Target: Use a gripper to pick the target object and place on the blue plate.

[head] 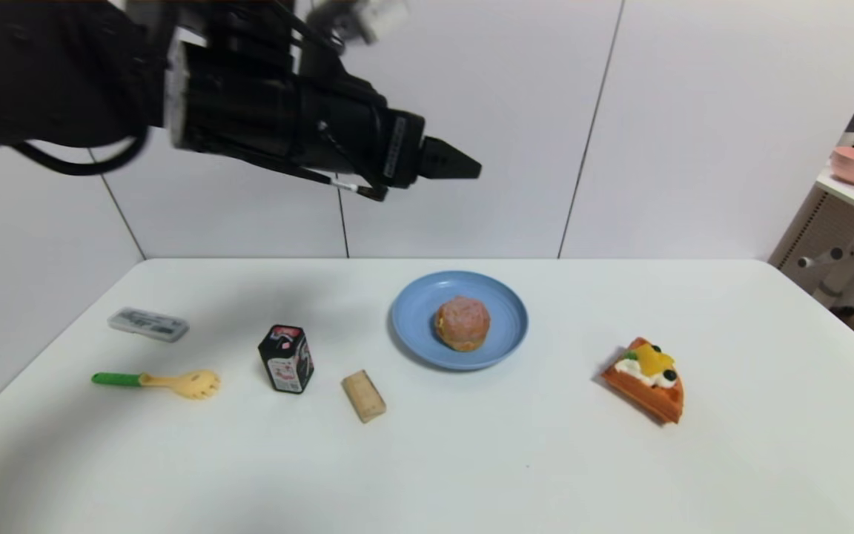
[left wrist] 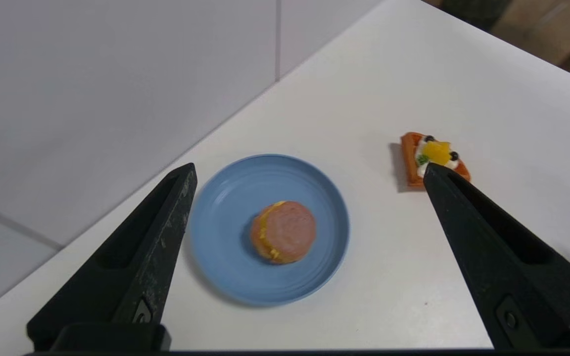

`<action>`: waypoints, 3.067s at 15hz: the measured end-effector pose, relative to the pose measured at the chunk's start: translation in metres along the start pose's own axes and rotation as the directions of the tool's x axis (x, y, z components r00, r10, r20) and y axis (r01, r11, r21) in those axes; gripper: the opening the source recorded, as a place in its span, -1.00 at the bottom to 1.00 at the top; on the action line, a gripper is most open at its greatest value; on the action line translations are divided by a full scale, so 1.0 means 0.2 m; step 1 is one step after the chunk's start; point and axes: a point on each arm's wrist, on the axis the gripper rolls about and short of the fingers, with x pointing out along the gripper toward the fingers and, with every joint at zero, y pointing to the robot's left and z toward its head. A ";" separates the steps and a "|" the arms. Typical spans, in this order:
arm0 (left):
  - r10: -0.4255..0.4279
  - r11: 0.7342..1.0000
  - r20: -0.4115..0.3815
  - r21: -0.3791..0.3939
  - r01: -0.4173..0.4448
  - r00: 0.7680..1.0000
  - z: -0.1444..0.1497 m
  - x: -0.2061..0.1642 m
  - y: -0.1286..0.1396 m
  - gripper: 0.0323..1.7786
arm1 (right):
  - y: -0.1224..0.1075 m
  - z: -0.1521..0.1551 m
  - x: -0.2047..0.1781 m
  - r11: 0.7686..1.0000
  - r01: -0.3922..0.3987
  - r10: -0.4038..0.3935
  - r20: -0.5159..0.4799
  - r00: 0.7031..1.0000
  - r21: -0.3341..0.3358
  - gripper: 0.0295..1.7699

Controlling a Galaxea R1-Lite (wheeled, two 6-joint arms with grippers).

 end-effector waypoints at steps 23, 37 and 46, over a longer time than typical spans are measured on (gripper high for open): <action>0.624 0.776 -0.084 -0.048 -0.629 0.777 -1.70 -1.21 -0.41 0.90 | 0.00 0.00 0.00 1.000 0.000 0.000 0.000 1.000 0.000 0.92; 0.742 0.670 0.131 -0.186 -0.719 0.658 -1.75 -1.28 -0.49 0.90 | 0.00 0.00 0.00 1.000 0.000 0.000 0.000 1.000 0.000 0.92; 0.743 0.669 0.143 -0.188 -0.719 0.654 -1.75 -1.28 -0.50 0.90 | 0.00 0.00 0.00 1.000 0.000 0.000 0.000 1.000 0.000 0.92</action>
